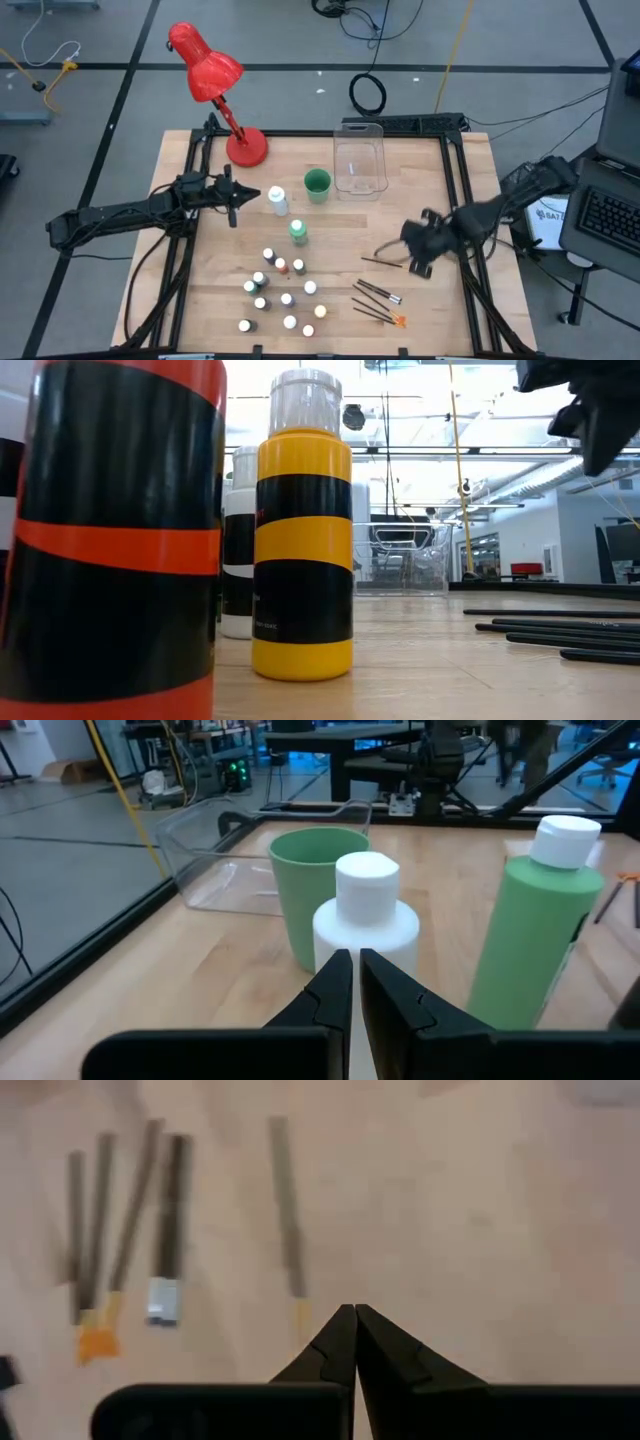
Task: Pick & Place Paint Supplies
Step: Put the orange paint brush into the green cup
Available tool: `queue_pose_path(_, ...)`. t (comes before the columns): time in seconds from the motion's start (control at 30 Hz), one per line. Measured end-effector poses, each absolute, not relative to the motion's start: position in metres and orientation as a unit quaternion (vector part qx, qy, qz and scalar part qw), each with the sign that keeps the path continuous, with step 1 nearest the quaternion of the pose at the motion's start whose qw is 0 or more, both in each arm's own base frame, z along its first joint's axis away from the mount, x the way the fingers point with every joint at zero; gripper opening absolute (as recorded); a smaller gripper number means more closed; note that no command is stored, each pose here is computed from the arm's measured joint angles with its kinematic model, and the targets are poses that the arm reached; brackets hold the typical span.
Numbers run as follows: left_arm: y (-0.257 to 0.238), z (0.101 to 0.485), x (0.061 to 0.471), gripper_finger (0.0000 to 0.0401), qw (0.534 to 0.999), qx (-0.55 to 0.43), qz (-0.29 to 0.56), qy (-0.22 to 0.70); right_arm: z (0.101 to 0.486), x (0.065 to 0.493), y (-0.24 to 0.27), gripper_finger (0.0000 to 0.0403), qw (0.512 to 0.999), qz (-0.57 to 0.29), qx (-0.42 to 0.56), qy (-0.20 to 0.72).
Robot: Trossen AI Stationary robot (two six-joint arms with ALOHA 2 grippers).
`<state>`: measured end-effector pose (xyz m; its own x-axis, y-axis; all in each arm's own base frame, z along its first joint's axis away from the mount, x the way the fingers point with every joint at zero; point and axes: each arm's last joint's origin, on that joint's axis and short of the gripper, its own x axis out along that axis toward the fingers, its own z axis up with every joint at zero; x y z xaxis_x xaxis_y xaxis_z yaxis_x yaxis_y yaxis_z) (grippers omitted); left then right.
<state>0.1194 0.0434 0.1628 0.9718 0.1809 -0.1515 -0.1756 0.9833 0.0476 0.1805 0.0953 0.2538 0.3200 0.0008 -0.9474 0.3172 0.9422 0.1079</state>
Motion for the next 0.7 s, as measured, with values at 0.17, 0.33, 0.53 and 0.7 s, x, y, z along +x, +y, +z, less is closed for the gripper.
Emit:
queue_pose_path(0.17,0.043,0.163,0.119,0.0026,0.993,0.015,0.090,0.076,0.226,0.195,0.126,0.0060,0.771,-0.076,0.134,0.618)
queue_pose_path(0.33,0.043,0.162,0.119,0.0026,0.993,0.001,0.089,0.078,0.199,0.198,0.141,0.0128,0.720,-0.085,0.120,0.679)
queue_pose_path(0.53,0.043,0.162,0.119,0.0026,0.993,0.008,0.089,0.079,0.174,0.200,0.145,0.0160,0.691,-0.117,0.049,0.711)
queue_pose_path(0.7,0.043,0.163,0.119,0.0026,0.993,0.016,0.088,0.077,0.162,0.204,0.144,0.0159,0.680,-0.130,0.018,0.721)
